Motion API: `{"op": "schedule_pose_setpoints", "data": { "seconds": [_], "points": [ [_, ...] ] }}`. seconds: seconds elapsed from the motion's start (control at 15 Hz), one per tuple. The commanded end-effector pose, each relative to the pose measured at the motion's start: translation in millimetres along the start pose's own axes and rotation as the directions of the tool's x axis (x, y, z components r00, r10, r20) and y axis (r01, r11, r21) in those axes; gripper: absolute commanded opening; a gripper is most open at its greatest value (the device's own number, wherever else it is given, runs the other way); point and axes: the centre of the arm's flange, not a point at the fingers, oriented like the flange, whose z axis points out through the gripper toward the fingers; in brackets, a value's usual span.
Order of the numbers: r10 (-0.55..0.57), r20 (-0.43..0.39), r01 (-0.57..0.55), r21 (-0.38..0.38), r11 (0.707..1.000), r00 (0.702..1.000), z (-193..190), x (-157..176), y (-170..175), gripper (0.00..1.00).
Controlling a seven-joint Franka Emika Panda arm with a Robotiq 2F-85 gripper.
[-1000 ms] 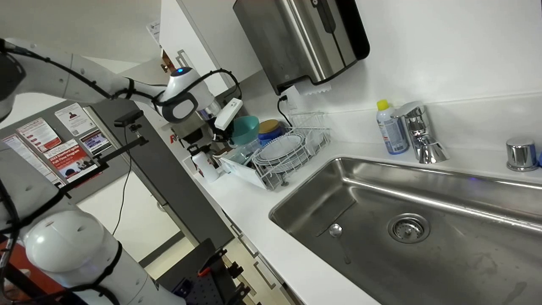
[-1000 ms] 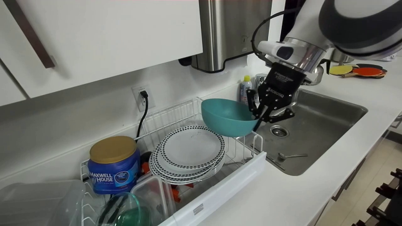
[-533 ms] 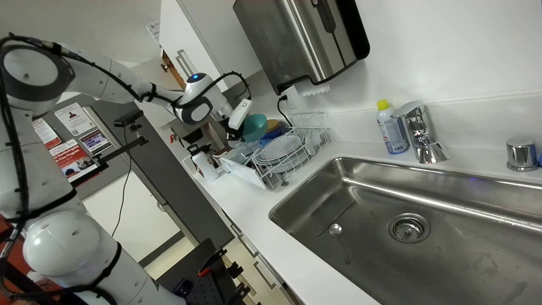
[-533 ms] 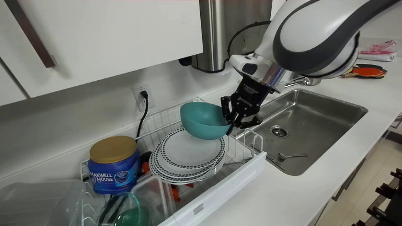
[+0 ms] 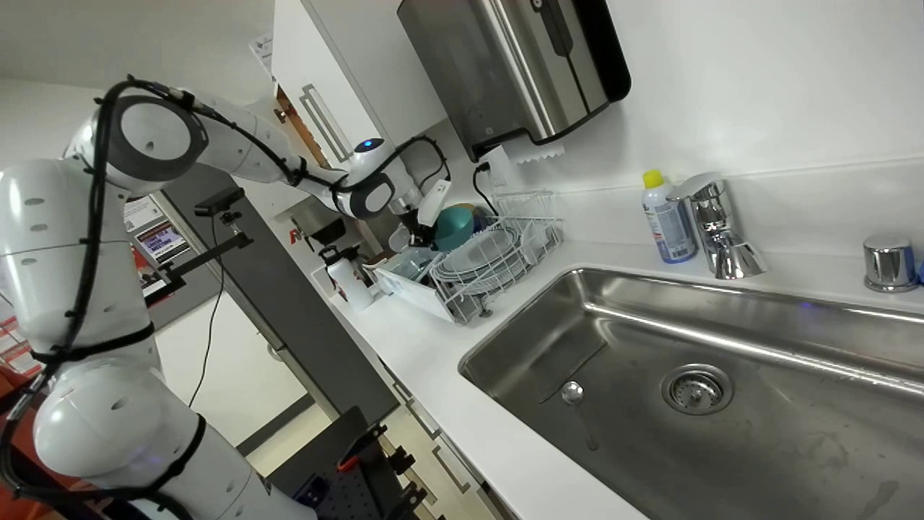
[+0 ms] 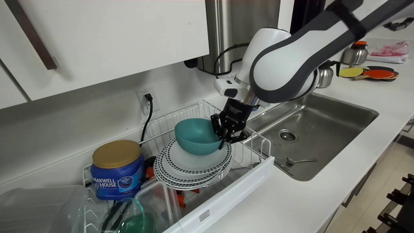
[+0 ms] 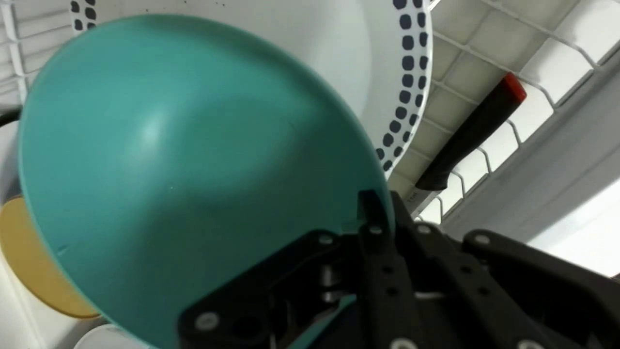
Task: Put the bowl in the sink on the dish rack
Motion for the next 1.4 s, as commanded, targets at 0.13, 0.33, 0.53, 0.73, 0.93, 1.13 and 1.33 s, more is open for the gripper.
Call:
{"op": "schedule_pose_setpoints", "data": {
  "seconds": [0.13,0.33,0.53,0.73,0.93,1.13,1.33],
  "points": [
    [-0.033,0.025,0.033,0.008,0.999,0.999,36,2,33,0.01],
    [-0.052,0.052,0.051,0.030,0.998,0.997,52,0,36,0.01],
    [-0.070,0.068,0.068,0.042,0.997,0.995,62,1,37,0.01],
    [-0.099,0.077,0.096,0.041,0.994,0.992,60,10,36,0.30],
    [-0.130,0.086,0.129,0.014,0.992,0.988,36,24,30,0.44],
    [-0.136,0.110,0.139,-0.021,0.990,0.985,-1,29,20,0.69],
    [-0.093,0.134,0.100,-0.047,0.994,0.987,-32,20,10,0.90]
  ]
}}
